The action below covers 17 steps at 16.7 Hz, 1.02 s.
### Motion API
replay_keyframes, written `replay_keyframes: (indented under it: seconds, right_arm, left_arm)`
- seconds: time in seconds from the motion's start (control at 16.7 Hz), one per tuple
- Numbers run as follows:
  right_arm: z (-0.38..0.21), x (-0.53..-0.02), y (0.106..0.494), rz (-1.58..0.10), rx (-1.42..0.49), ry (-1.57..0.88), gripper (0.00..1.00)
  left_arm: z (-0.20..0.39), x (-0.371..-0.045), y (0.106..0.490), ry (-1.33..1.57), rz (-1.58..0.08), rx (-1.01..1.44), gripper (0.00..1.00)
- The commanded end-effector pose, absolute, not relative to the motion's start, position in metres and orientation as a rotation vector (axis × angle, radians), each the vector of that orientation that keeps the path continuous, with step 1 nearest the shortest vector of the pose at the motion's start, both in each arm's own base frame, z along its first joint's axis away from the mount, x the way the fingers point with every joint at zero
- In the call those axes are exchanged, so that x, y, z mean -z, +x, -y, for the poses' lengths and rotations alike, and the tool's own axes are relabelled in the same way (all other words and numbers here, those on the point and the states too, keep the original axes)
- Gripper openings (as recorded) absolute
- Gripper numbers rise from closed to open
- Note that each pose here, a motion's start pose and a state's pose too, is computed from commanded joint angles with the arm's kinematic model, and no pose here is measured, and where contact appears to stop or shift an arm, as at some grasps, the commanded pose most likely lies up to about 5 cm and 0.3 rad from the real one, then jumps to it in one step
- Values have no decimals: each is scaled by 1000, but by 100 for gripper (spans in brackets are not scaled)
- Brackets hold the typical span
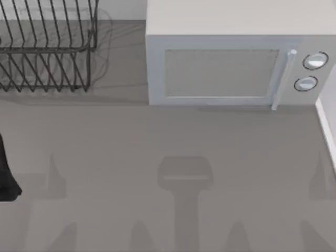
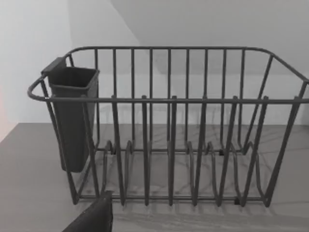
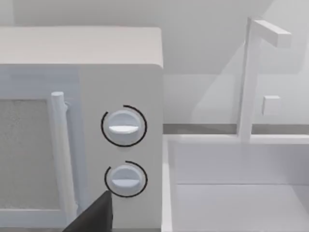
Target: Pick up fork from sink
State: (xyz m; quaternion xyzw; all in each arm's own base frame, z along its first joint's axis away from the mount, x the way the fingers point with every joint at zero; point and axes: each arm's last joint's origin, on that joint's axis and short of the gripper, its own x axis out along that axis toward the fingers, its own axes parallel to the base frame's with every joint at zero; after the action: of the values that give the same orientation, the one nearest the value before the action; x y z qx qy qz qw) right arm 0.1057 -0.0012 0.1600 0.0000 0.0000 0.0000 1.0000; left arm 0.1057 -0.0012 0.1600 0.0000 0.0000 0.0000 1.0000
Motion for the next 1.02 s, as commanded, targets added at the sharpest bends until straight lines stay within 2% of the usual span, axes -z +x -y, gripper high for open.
replay_keyframes:
  seconds: [0.3, 0.6, 0.78, 1.02]
  right_arm:
    - [2, -172, 106, -42, 9, -9, 100]
    - [7, -225, 122, -248, 46, -43, 100]
    - [13, -263, 155, -443, 68, -63, 100]
    - [31, -294, 230, -750, 84, -77, 100]
  left_arm:
    - [1, -160, 106, 0, 0, 0, 100]
    - [1, -160, 106, 0, 0, 0, 100]
    - [1, -160, 106, 0, 0, 0, 100]
    - [1, -160, 106, 0, 0, 0, 100]
